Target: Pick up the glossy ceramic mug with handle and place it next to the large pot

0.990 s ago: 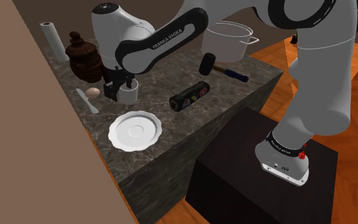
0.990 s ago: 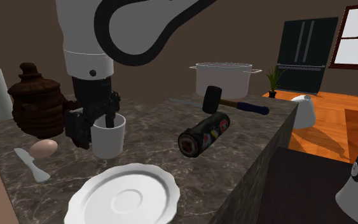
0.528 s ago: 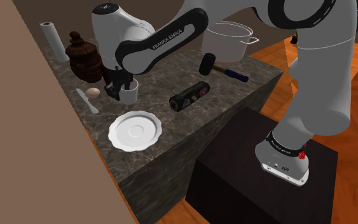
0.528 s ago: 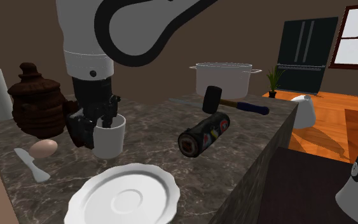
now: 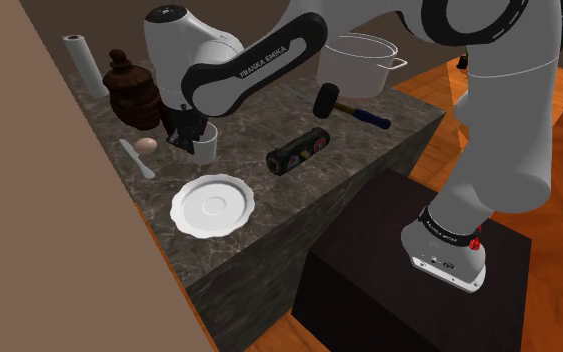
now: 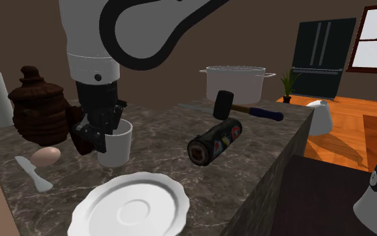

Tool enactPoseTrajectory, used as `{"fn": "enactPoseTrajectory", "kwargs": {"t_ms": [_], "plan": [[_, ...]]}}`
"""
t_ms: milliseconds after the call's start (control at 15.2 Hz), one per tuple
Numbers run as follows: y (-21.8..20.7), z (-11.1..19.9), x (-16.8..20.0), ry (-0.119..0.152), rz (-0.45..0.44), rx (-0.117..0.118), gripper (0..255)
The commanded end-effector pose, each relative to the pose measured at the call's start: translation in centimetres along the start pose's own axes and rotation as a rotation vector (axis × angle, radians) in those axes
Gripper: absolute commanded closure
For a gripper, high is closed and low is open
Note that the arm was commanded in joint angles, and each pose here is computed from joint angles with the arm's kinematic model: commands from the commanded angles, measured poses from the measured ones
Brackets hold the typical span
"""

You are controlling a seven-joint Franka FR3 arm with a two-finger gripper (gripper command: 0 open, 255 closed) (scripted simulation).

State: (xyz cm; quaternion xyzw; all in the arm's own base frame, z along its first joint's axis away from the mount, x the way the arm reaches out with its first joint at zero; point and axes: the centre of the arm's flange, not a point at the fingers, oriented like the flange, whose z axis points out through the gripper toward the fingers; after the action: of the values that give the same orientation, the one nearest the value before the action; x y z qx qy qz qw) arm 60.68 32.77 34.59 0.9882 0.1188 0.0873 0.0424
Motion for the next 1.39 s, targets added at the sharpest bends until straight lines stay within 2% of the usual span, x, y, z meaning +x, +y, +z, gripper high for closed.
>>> {"fn": "enactPoseTrajectory", "kwargs": {"t_ms": [0, 1320], "plan": [[0.0, 0.0, 0.0, 0.0, 0.0, 0.0, 255], [1.1, -10.3, 1.7, 0.0, 0.0, 0.0, 255]]}}
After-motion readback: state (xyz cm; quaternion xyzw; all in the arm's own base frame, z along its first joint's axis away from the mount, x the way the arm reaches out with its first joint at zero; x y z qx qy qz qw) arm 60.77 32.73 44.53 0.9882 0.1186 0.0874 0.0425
